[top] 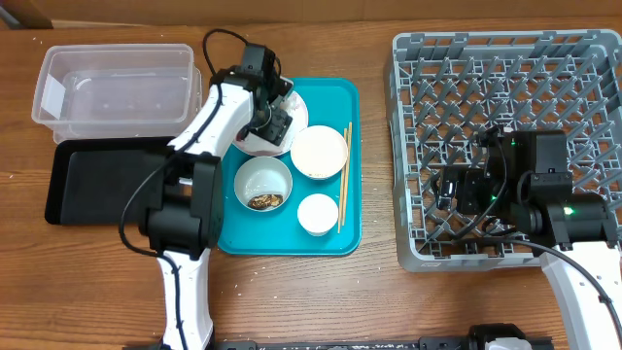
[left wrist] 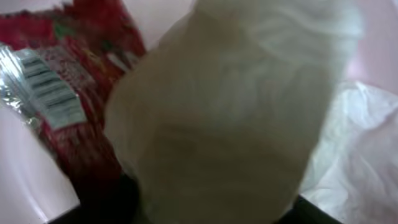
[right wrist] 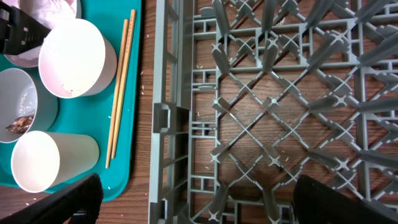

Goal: Sort waste into correct bins and load items into the dishwasher

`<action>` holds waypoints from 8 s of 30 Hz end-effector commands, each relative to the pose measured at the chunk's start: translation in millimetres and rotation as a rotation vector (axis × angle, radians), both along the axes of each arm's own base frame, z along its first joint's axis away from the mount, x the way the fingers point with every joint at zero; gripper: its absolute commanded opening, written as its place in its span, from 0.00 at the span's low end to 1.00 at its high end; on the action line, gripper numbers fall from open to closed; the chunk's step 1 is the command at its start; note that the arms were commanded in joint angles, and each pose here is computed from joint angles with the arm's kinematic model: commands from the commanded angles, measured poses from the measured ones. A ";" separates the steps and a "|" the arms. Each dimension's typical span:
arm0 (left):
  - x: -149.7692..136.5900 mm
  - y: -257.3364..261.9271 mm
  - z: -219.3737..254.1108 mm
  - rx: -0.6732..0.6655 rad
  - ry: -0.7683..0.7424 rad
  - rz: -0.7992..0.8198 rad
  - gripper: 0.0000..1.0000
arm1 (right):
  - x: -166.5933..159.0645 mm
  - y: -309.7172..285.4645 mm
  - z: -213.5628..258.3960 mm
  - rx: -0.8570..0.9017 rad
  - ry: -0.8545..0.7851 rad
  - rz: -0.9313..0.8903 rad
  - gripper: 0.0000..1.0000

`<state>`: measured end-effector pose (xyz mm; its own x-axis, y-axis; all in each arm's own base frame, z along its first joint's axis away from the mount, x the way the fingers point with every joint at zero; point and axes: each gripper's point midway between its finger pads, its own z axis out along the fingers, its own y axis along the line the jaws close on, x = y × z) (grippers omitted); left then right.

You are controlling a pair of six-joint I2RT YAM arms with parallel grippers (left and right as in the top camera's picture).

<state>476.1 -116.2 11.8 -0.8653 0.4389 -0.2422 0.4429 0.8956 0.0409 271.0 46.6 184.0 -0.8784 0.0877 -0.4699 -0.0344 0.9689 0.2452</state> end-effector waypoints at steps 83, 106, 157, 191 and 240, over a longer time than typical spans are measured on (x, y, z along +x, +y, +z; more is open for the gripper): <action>35.5 -30.7 -21.4 -0.031 0.111 0.156 0.42 | 4.8 2.6 5.5 0.009 -0.016 0.005 1.00; 55.4 154.1 193.3 -0.103 -0.193 0.673 0.04 | 8.0 2.7 7.4 0.010 -0.031 0.005 1.00; -190.2 -73.4 124.0 -0.058 0.349 0.098 0.90 | 14.6 3.0 11.6 0.011 -0.063 0.005 1.00; -172.7 -103.2 147.0 -0.525 0.423 -0.032 0.04 | 9.7 76.1 55.7 0.420 -0.145 0.265 1.00; -180.3 -120.1 288.9 -1.388 0.524 -0.168 0.04 | 5.0 181.9 137.3 0.815 -0.531 1.006 0.66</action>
<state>297.6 -232.9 290.2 -0.9579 0.2258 -0.1771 0.1955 0.0617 -0.9788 282.3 221.2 321.2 -0.4675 -0.0466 -0.8828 -0.8811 0.1054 0.4610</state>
